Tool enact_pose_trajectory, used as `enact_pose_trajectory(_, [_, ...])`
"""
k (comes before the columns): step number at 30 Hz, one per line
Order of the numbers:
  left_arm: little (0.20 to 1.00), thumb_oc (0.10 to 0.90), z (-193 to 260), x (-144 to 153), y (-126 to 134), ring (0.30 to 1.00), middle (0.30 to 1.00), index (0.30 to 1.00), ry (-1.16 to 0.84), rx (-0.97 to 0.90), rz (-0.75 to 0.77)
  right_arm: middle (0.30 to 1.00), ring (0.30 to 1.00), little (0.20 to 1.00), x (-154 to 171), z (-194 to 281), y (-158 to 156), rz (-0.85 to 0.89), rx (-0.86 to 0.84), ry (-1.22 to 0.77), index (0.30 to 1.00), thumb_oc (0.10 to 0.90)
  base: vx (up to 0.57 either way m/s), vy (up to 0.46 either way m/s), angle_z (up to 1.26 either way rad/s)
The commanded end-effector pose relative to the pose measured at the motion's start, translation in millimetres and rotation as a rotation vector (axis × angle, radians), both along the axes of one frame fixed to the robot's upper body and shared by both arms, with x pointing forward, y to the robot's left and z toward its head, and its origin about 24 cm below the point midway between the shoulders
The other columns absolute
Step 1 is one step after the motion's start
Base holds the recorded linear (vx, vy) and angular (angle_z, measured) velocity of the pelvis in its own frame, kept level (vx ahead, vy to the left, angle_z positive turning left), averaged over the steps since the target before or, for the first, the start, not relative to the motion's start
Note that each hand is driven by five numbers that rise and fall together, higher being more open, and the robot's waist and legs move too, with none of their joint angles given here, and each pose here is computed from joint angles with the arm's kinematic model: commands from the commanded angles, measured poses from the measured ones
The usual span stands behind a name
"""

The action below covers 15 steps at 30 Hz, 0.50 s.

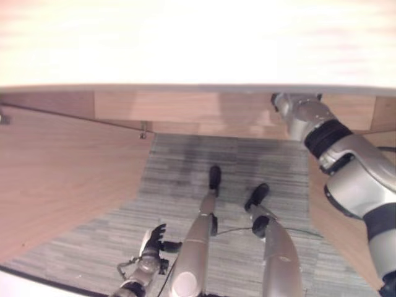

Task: Put the empty folder in the office cabinet

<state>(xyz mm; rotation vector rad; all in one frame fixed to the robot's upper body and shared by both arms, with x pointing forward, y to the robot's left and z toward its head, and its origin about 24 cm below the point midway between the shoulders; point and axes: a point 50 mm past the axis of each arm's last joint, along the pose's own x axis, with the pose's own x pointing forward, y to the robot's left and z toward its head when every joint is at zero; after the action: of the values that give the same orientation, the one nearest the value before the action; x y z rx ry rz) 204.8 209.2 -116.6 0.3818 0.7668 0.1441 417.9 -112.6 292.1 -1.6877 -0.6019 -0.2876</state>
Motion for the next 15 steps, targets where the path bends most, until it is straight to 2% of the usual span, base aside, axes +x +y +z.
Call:
enact_pose_trajectory(1, [0.9,0.8,-1,-9,23,0.9,0.9,0.9,0.045,0.114,0.011,0.9,0.9,0.9,-40,118,23,0.08,0.011,-0.497,0.9,0.8,0.0,0.0,0.0])
enact_pose_trajectory(9, [0.9,0.8,-1,-8,23,0.9,0.9,0.9,0.044,0.109,0.019,0.9,0.9,0.9,-37,88,51,0.188,0.0,-0.416,0.9,0.8,0.0,0.004,0.03])
enact_pose_trajectory(14, [0.9,0.8,-3,-12,24,0.9,0.9,0.9,0.055,0.107,0.024,0.9,0.9,0.9,-34,73,55,0.213,0.009,-0.364,0.9,0.8,-0.01,0.001,0.01])
enact_pose_trajectory(15, [0.9,0.8,-4,-14,24,0.9,0.9,0.9,0.06,0.105,0.027,0.9,0.9,0.9,-32,69,53,0.225,0.075,-0.352,0.9,0.8,0.0,0.0,0.0])
